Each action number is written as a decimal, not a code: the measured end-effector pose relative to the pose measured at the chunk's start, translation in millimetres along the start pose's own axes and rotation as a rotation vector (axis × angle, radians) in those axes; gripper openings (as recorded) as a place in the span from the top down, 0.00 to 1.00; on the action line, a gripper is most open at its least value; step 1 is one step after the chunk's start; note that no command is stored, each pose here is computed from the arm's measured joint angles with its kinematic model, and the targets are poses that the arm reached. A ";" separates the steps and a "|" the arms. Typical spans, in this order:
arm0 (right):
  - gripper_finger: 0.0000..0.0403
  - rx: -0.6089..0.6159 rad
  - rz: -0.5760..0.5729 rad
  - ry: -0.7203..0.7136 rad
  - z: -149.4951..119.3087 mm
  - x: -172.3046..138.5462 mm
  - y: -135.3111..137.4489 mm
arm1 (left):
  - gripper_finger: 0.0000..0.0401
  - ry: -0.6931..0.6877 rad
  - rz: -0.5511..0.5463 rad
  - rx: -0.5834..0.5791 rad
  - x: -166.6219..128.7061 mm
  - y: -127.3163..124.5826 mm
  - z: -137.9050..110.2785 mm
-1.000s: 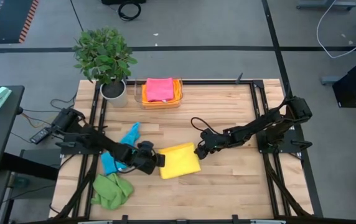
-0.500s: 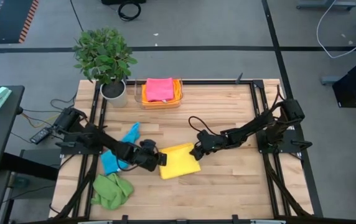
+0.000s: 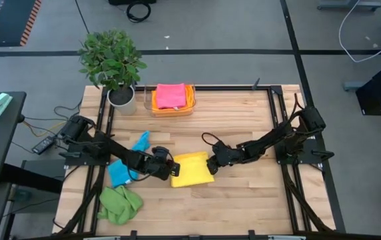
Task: Fold microfiber towels
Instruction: Stack the folded yellow microfiber cloth on top of the pink microfiber cloths in the transparent bin, then fold the blue microfiber cloth
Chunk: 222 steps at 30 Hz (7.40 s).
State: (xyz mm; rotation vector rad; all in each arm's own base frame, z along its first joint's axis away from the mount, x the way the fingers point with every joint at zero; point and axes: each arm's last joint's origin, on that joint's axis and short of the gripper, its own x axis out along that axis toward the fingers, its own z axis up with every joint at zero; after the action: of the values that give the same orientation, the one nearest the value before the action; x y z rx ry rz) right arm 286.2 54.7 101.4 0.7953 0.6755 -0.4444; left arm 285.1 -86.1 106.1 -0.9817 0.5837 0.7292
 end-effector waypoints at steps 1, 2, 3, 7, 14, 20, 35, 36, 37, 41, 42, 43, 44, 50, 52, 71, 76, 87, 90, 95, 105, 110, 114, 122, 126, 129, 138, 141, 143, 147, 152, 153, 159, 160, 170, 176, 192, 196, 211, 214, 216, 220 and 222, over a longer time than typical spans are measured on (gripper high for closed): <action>0.98 -0.004 0.004 -0.006 1.4 -1.0 0.8 | 0.97 -0.003 -0.007 0.016 -2.2 -1.2 1.5; 0.98 -0.011 0.011 -0.017 4.2 -3.1 2.7 | 0.98 -0.009 -0.011 0.029 -4.5 -1.6 3.5; 0.98 -0.015 0.022 -0.035 7.9 -5.9 5.5 | 0.98 -0.017 -0.025 0.035 -5.8 -3.2 4.9; 0.99 -0.026 0.076 -0.114 27.9 -18.0 18.3 | 0.98 -0.034 -0.076 0.055 -15.1 -11.1 11.2; 0.99 -0.057 0.063 -0.163 52.6 -31.5 23.9 | 0.98 -0.082 -0.090 0.081 -26.7 -15.0 28.1; 0.99 -0.060 0.085 -0.206 69.2 -39.7 25.3 | 0.98 -0.145 -0.122 0.093 -44.3 -20.6 49.6; 0.99 -0.100 -0.010 -0.370 207.6 -56.1 24.8 | 0.98 -0.380 0.040 0.162 -99.7 16.4 163.2; 0.99 -0.096 -0.006 -0.388 219.0 -54.0 24.1 | 0.98 -0.389 0.061 0.171 -99.6 21.8 173.0; 0.99 -0.089 -0.006 -0.398 229.3 -52.2 20.7 | 0.98 -0.385 0.068 0.179 -99.9 27.0 181.9; 0.99 -0.066 -0.036 -0.388 259.8 -35.9 3.2 | 0.98 -0.386 0.133 0.173 -94.3 52.6 217.1; 0.99 -0.062 -0.049 -0.374 265.5 -30.6 -2.4 | 0.98 -0.387 0.138 0.178 -91.2 57.5 224.6; 0.99 -0.063 -0.045 -0.375 272.3 -24.4 -4.4 | 0.98 -0.405 0.124 0.178 -89.1 60.8 234.8; 0.99 -0.064 -0.043 -0.375 277.5 -19.4 -7.3 | 0.98 -0.403 0.125 0.183 -88.9 67.2 242.1; 0.99 -0.044 -0.063 -0.365 307.1 4.9 -24.6 | 0.98 -0.394 0.122 0.200 -75.7 97.3 273.7; 0.99 -0.053 -0.075 -0.360 313.1 9.2 -27.0 | 0.98 -0.372 0.134 0.201 -72.6 105.3 277.8; 0.88 -0.046 -0.163 -0.283 318.6 16.0 -50.3 | 0.84 -0.173 0.216 0.291 -34.8 99.1 314.3; 0.73 -0.028 -0.154 -0.273 319.8 15.0 -53.6 | 0.69 -0.180 0.243 0.294 -47.1 92.2 320.9; 0.45 -0.066 -0.206 -0.293 324.6 -31.1 -41.0 | 0.61 -0.109 0.349 0.346 -57.0 69.7 304.7; 0.43 -0.082 -0.216 -0.254 317.5 -51.2 -29.0 | 0.63 -0.049 0.324 0.403 -55.5 54.0 286.3; 0.43 -0.188 -0.187 -0.132 278.8 -82.3 9.6 | 0.68 0.108 0.304 0.489 -69.4 28.0 241.4; 0.43 -0.227 0.106 -0.098 135.9 -106.0 70.3 | 0.65 0.490 0.411 0.528 -119.7 9.9 133.8; 0.43 -0.161 0.265 -0.066 74.5 -95.9 78.8 | 0.52 0.644 0.428 0.521 -114.3 23.0 94.7; 0.43 -0.135 0.262 -0.020 40.4 -91.9 81.7 | 0.41 0.716 0.463 0.503 -102.3 47.0 79.6; 0.43 -0.140 0.268 -0.019 14.9 -100.0 90.8 | 0.38 0.733 0.536 0.409 -86.9 83.0 64.0; 0.43 -0.127 0.289 -0.013 10.7 -103.9 95.7 | 0.52 0.756 0.502 0.360 -82.5 87.4 59.2; 0.43 -0.136 0.297 -0.002 5.5 -106.2 97.5 | 0.79 0.806 0.441 0.323 -85.3 74.2 60.9; 0.43 -0.158 0.334 0.011 8.6 -132.9 96.6 | 0.98 0.596 -0.154 0.528 -150.8 -62.2 101.5; 0.43 -0.190 0.359 0.001 13.3 -156.0 92.8 | 0.97 0.360 -0.406 0.637 -180.3 -104.6 114.3; 0.43 -0.220 0.379 -0.014 14.1 -173.0 90.3 | 0.96 0.196 -0.516 0.679 -193.6 -122.8 118.4; 0.43 -0.285 0.454 -0.080 12.8 -202.9 89.9 | 0.98 0.007 -0.622 0.760 -197.1 -137.4 116.1; 0.43 -0.257 0.418 -0.224 9.3 -218.4 89.7 | 0.97 0.020 -0.572 0.803 -157.5 -127.4 93.9; 0.43 -0.252 0.405 -0.234 8.3 -217.4 89.9 | 0.96 0.022 -0.549 0.803 -147.1 -122.6 89.4; 0.43 -0.293 0.273 -0.229 -3.7 -182.5 94.1 | 0.98 0.062 -0.408 0.598 -69.0 -77.1 68.3; 0.43 -0.319 0.227 -0.229 -6.8 -170.6 94.3 | 0.98 0.063 -0.417 0.573 -60.2 -71.2 66.5; 0.43 -0.301 0.027 -0.138 -6.3 -84.9 82.9 | 0.98 0.062 -0.534 0.624 -42.6 -54.2 60.5; 0.43 -0.365 0.072 -0.090 -2.4 -80.4 83.7 | 0.96 0.067 -0.562 0.661 -43.9 -55.3 58.4; 0.50 -0.493 0.050 -0.059 -8.9 -56.7 80.1 | 0.98 0.061 -0.584 0.658 -44.5 -57.0 59.7; 0.67 -0.471 0.053 -0.058 -8.8 -57.4 80.4 | 0.95 0.057 -0.576 0.641 -44.3 -56.9 59.9; 0.99 -0.273 0.296 0.298 25.0 -136.8 107.2 | 0.59 0.219 -0.644 0.692 -63.7 -49.4 76.6; 0.99 -0.267 0.287 0.496 26.8 -157.7 109.4 | 0.46 0.292 -0.692 0.673 -76.8 -43.6 94.4; 0.99 -0.253 0.276 0.612 25.4 -167.3 110.9 | 0.40 0.297 -0.693 0.654 -83.1 -39.8 102.8; 0.99 -0.256 0.225 0.762 17.9 -177.3 109.8 | 0.36 0.239 -0.720 0.643 -82.9 -43.4 107.4; 1.00 -0.270 0.176 0.782 12.8 -178.9 106.5 | 0.37 0.199 -0.755 0.639 -77.7 -49.8 105.6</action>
State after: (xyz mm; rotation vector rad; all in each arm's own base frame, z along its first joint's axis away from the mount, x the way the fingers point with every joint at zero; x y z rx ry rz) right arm 228.2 132.1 286.1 0.7536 1.3446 0.1433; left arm 286.9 -31.8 235.5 -0.5938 0.5136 -0.2310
